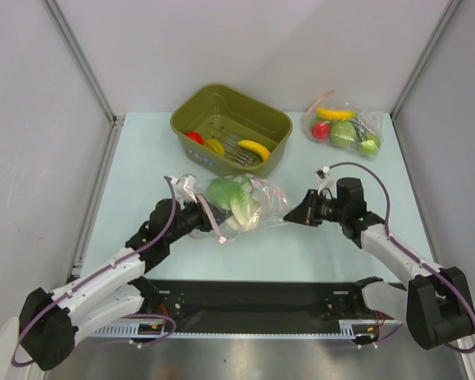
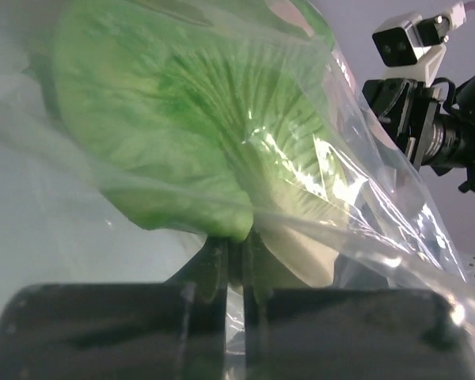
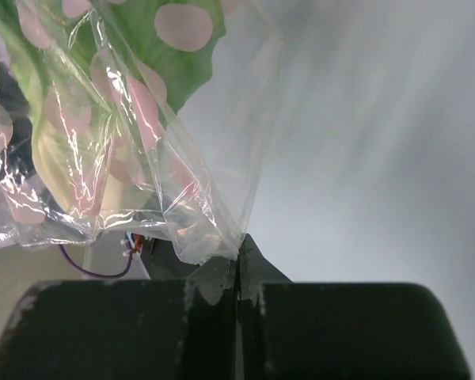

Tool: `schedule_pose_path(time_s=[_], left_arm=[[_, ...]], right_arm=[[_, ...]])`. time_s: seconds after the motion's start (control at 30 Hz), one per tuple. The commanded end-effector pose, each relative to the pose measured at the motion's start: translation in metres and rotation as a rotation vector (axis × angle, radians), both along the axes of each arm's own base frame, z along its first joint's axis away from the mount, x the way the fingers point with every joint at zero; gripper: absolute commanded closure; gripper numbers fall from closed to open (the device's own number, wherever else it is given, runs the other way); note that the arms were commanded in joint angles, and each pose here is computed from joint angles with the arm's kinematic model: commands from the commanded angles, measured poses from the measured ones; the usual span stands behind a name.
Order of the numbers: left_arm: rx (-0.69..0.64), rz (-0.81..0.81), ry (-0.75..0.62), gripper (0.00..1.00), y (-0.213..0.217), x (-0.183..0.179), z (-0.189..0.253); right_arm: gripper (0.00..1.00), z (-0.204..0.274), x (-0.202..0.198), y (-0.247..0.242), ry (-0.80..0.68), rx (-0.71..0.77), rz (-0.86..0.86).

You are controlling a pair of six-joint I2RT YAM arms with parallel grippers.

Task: Open the zip-top bag and remove the fake food

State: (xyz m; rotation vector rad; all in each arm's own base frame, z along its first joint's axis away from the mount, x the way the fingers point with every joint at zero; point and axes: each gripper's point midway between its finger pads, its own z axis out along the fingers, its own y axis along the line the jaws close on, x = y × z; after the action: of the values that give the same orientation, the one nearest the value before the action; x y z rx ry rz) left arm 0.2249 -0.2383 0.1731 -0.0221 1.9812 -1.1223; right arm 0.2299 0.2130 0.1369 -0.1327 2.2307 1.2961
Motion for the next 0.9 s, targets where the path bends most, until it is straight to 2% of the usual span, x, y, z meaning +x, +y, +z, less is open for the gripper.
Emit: schedule_pose_path(time_s=[0.0, 0.27, 0.4, 0.53, 0.67, 0.87], left_arm=[[0.031, 0.013, -0.091, 1.00, 0.009, 0.011, 0.019], [0.044, -0.049, -0.111, 1.00, 0.006, 0.003, 0.025], [0.052, -0.168, -0.141, 1.00, -0.005, -0.009, 0.030], [0.028, -0.388, -0.174, 1.00, -0.022, -0.037, 0.036], [0.002, -0.517, -0.191, 1.00, -0.028, -0.056, 0.043], [0.022, -0.563, -0.175, 1.00, -0.024, -0.068, 0.038]], right_arm=[[1.00, -0.004, 0.017, -0.031, -0.027, -0.099, -0.074], [1.00, -0.005, 0.035, -0.061, -0.025, -0.134, -0.157], [1.00, -0.005, 0.045, -0.079, -0.023, -0.165, -0.217], [1.00, -0.001, 0.060, -0.103, -0.032, -0.188, -0.299], [1.00, 0.003, 0.071, -0.118, -0.046, -0.218, -0.353], [1.00, -0.004, 0.081, -0.144, -0.037, -0.299, -0.455]])
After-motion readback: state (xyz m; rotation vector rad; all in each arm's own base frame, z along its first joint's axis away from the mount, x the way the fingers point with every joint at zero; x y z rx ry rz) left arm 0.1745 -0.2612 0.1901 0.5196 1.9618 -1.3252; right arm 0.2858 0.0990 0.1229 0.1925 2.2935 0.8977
